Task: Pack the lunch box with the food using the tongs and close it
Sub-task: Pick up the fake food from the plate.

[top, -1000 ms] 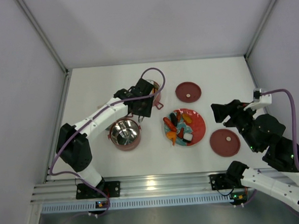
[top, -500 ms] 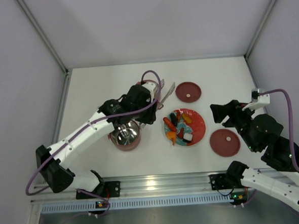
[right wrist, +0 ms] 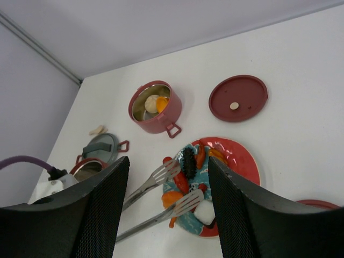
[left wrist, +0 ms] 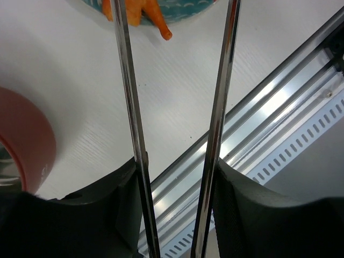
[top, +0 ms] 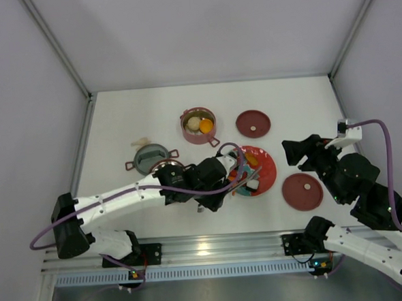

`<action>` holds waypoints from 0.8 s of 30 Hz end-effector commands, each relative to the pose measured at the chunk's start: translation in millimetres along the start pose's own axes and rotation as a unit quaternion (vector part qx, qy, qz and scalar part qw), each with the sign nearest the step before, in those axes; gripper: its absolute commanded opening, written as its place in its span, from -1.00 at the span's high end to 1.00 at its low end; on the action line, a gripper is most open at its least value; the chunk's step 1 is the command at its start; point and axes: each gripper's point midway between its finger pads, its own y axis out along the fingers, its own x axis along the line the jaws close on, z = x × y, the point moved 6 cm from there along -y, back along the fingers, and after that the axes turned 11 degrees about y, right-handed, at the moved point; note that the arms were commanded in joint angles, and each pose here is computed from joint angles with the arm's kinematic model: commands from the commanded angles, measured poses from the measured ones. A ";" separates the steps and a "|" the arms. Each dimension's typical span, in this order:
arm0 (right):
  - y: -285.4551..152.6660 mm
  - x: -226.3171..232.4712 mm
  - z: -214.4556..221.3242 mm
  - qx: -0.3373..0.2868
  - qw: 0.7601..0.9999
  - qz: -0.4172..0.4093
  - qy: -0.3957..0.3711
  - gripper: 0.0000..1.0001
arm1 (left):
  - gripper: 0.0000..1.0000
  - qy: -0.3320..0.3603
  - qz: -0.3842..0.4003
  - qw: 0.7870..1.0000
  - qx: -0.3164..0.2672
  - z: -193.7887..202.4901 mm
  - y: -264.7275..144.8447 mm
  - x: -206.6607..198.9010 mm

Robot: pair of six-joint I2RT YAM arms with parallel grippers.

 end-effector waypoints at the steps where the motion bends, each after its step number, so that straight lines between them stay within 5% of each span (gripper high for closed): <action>1: -0.1 3.5 1.0 0.002 1.000 -0.010 0.003 -0.20 | -0.05 -0.013 0.015 1.000 -0.019 3.6 -3.7 -9.6; 24: -1.7 -1.8 4.5 0.002 1.000 -0.007 0.003 -0.21 | -0.07 0.009 0.015 0.999 0.040 23.1 39.2 -37.9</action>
